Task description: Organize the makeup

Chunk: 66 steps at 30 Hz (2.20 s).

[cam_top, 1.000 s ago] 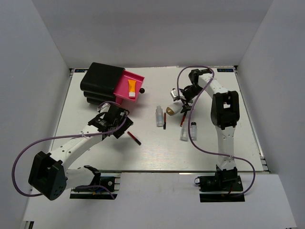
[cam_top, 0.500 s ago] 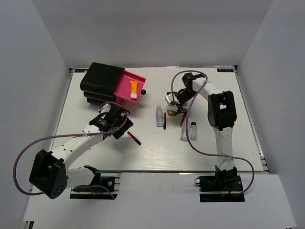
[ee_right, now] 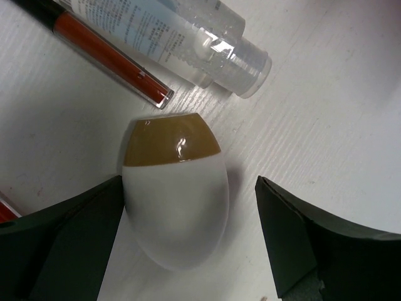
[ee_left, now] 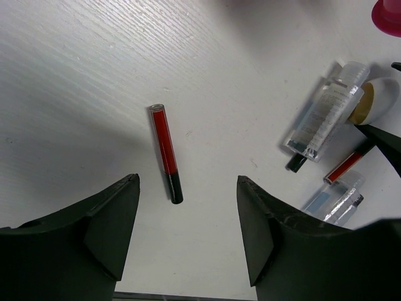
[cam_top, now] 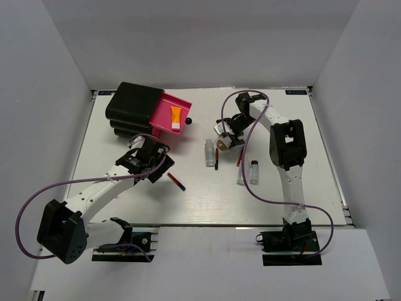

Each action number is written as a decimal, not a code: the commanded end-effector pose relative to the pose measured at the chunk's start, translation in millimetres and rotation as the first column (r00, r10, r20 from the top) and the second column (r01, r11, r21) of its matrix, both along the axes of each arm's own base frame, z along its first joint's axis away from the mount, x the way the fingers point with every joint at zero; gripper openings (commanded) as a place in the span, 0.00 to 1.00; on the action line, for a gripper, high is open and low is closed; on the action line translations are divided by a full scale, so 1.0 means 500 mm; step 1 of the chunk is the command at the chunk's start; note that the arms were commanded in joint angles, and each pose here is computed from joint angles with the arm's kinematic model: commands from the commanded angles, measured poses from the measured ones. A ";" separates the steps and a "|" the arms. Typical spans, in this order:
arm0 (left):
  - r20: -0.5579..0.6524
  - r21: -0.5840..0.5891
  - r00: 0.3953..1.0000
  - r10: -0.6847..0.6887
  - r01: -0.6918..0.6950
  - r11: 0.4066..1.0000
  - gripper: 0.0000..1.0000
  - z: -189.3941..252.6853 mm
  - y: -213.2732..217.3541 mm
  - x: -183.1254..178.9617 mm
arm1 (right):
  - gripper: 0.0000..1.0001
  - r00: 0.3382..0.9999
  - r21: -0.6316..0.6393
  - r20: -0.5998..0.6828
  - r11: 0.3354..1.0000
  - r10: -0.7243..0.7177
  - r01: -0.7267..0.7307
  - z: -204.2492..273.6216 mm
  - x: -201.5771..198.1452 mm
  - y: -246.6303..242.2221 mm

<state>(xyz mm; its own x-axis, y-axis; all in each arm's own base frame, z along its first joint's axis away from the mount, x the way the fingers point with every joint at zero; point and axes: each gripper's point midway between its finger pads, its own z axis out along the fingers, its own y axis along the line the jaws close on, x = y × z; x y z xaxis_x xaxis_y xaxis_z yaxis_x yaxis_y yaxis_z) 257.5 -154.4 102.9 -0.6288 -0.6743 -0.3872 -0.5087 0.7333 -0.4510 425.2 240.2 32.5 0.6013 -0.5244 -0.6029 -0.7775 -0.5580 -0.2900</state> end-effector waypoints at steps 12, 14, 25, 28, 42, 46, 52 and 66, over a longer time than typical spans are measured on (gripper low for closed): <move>0.035 0.001 0.999 0.021 -0.021 1.000 0.73 0.028 0.010 0.006 | 0.84 0.983 -0.290 -0.182 0.956 -0.011 -0.043 -0.110 -0.068 -0.069; 0.037 0.001 0.999 0.020 -0.020 1.000 0.73 0.030 0.009 0.007 | 0.81 0.981 -0.312 -0.188 0.950 -0.041 -0.020 -0.119 -0.072 -0.068; 0.040 -0.002 0.999 0.023 -0.023 1.000 0.73 0.030 0.011 0.005 | 0.22 0.954 -0.228 -0.104 0.940 -0.281 0.253 -0.068 0.008 -0.037; 0.051 -0.010 0.998 0.025 -0.024 1.000 0.73 0.032 0.012 0.003 | 0.15 0.931 -0.125 -0.106 0.933 -0.350 0.337 0.014 0.035 -0.006; 0.111 -0.033 0.993 0.046 -0.043 0.999 0.73 0.064 0.023 0.000 | 0.12 0.878 0.430 -0.286 0.767 -0.384 0.475 0.407 0.062 0.218; 0.119 -0.036 0.991 0.066 -0.062 0.997 0.73 0.067 0.033 -0.007 | 0.13 0.850 0.508 -0.394 0.689 -0.349 0.518 0.482 0.059 0.282; 0.131 -0.035 0.989 0.072 -0.068 0.997 0.73 0.080 0.041 -0.012 | 0.13 0.835 0.629 -0.489 0.560 -0.254 0.539 0.565 0.053 0.370; 0.124 -0.037 0.988 0.093 -0.089 0.995 0.73 0.084 0.054 -0.029 | 0.16 0.767 0.664 -0.634 0.442 -0.094 0.603 0.542 0.009 0.440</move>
